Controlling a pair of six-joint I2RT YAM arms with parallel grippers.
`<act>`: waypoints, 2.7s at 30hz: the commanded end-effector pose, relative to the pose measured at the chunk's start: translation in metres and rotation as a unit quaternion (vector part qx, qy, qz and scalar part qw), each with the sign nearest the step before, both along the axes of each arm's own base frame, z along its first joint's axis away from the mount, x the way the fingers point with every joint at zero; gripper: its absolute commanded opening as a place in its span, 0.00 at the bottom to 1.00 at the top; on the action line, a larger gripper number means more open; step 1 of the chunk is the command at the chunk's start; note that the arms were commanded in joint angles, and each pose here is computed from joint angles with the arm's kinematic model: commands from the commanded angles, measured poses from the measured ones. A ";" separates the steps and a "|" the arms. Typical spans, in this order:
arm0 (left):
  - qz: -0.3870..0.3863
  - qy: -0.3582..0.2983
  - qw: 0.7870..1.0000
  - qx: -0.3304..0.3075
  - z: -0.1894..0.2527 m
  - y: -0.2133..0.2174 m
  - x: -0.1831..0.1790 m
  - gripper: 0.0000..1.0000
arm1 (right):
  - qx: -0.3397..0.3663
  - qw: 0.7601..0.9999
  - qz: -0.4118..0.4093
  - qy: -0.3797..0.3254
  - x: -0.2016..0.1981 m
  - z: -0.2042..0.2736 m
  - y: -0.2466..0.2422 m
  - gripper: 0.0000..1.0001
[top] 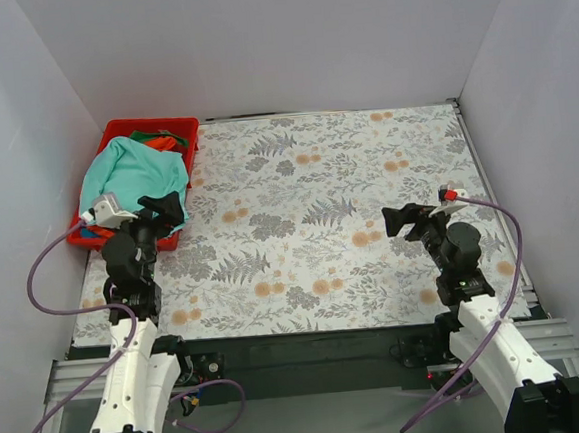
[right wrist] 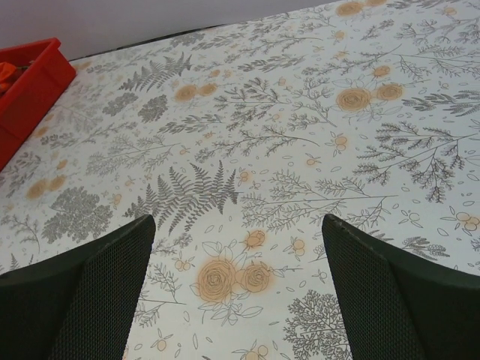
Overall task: Fold and stack the t-shirts
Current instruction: Grab the tshirt from the pile
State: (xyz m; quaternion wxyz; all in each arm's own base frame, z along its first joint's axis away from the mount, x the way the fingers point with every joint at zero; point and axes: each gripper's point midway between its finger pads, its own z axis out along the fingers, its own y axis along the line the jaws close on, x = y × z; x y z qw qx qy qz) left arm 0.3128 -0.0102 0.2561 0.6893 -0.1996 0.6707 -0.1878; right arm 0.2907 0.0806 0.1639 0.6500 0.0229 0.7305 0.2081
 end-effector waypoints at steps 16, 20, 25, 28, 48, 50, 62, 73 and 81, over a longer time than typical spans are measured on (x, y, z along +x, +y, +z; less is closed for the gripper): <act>0.082 0.035 0.996 0.012 -0.008 0.030 0.008 0.86 | -0.026 0.997 -0.066 0.035 0.015 0.002 -0.023 0.98; 0.101 0.090 0.990 0.028 -0.019 0.039 0.025 0.87 | -0.016 0.997 -0.058 0.041 0.029 0.003 -0.017 0.98; 0.143 0.126 0.980 0.053 -0.029 0.058 0.045 0.89 | -0.011 0.998 -0.044 0.043 0.041 -0.002 -0.010 0.98; 0.168 0.153 0.972 0.063 -0.046 0.069 0.057 0.90 | -0.016 0.998 -0.044 0.044 0.048 -0.001 -0.009 0.98; 0.193 0.264 0.941 0.086 -0.130 0.089 0.099 0.60 | -0.005 0.996 0.024 0.089 0.074 -0.038 0.020 0.98; 0.188 0.265 0.942 0.084 -0.130 0.087 0.098 0.43 | -0.005 0.996 0.024 0.087 0.073 -0.037 0.020 0.98; 0.167 0.184 0.966 0.064 -0.060 0.075 0.085 0.05 | -0.007 0.996 0.023 0.083 0.069 -0.036 0.019 0.98; 0.068 0.002 0.996 0.053 0.105 0.035 0.089 0.00 | 0.009 0.996 0.047 0.074 0.064 -0.028 0.028 0.98; -0.174 -0.171 0.969 0.050 0.263 -0.065 0.066 0.00 | 0.011 0.997 0.046 0.053 0.055 -0.017 0.026 0.98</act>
